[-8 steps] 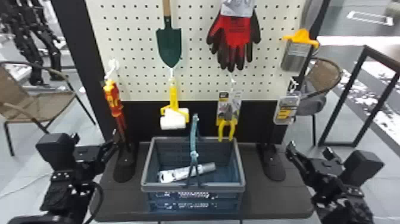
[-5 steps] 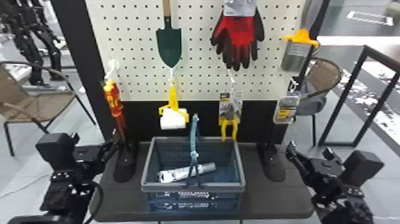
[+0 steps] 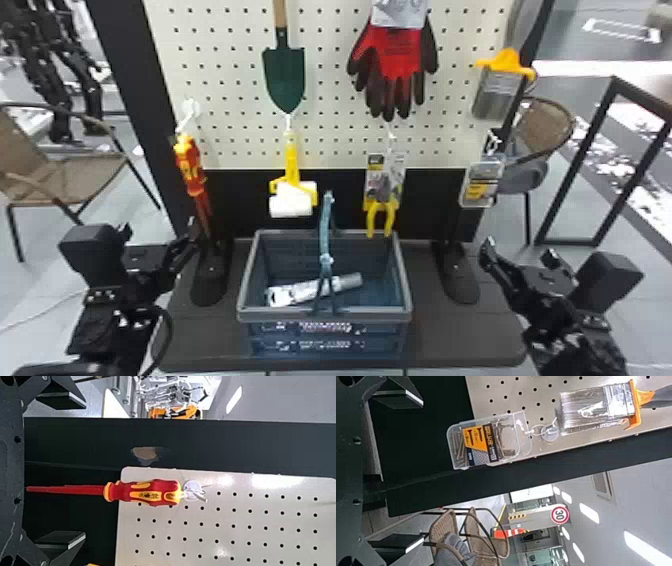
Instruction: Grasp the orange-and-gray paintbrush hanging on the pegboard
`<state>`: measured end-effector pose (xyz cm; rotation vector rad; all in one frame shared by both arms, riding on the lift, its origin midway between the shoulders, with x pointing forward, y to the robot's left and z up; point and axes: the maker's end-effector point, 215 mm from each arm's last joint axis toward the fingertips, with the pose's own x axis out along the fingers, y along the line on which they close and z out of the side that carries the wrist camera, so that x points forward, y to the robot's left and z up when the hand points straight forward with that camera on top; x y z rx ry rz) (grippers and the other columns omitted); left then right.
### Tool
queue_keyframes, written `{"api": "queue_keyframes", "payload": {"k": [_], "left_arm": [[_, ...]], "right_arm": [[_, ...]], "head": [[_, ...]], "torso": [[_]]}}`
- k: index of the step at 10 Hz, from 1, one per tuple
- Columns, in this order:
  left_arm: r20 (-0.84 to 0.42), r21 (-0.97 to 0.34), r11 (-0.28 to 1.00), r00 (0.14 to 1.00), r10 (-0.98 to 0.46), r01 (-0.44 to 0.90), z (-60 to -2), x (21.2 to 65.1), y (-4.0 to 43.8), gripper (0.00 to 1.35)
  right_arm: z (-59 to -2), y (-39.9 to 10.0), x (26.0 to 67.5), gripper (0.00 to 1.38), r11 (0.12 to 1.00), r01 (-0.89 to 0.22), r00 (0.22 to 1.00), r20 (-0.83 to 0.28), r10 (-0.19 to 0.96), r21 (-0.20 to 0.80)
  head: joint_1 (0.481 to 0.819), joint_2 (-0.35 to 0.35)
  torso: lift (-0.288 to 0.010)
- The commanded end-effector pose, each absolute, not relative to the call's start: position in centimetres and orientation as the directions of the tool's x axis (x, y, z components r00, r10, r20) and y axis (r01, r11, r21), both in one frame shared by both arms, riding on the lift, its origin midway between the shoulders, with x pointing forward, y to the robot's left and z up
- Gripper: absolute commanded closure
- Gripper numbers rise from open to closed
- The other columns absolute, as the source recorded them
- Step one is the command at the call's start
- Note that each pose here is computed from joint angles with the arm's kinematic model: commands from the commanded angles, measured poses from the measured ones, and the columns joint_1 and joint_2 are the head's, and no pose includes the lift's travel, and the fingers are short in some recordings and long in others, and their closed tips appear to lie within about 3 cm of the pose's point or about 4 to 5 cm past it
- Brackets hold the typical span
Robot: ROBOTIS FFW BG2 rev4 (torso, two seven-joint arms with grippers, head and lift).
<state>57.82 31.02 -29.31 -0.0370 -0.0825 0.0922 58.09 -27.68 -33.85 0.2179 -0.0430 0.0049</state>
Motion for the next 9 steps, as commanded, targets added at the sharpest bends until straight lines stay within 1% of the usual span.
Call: {"api": "queue_keyframes", "payload": {"k": [1, 3, 7, 9], "left_arm": [[0.079, -0.041, 0.995, 0.992, 0.093, -0.090, -29.4, 57.8, 31.0, 0.15], [0.076, -0.042, 0.995, 0.993, 0.095, -0.092, -29.5, 57.7, 31.1, 0.15], [0.074, -0.044, 0.995, 0.993, 0.092, -0.089, -29.5, 57.9, 30.8, 0.15], [0.068, -0.043, 0.995, 0.993, 0.094, -0.091, -29.7, 57.9, 30.9, 0.15]], "right_arm": [[-33.6, -27.5, 58.2, 0.11, 0.976, -0.013, 0.999, 0.039, 0.005, 0.216], [-31.8, -27.5, 58.6, 0.10, 0.980, -0.028, 0.999, 0.040, 0.021, 0.199], [-23.1, -30.1, 60.1, 0.10, 0.989, -0.090, 0.995, 0.060, 0.084, 0.116], [-18.8, -31.4, 60.8, 0.09, 0.988, -0.122, 0.989, 0.098, 0.113, 0.094]], "head": [[0.549, 0.000], [0.549, 0.000], [0.549, 0.000], [0.549, 0.000]], "torso": [[-0.100], [-0.100], [-0.100], [-0.100]]}}
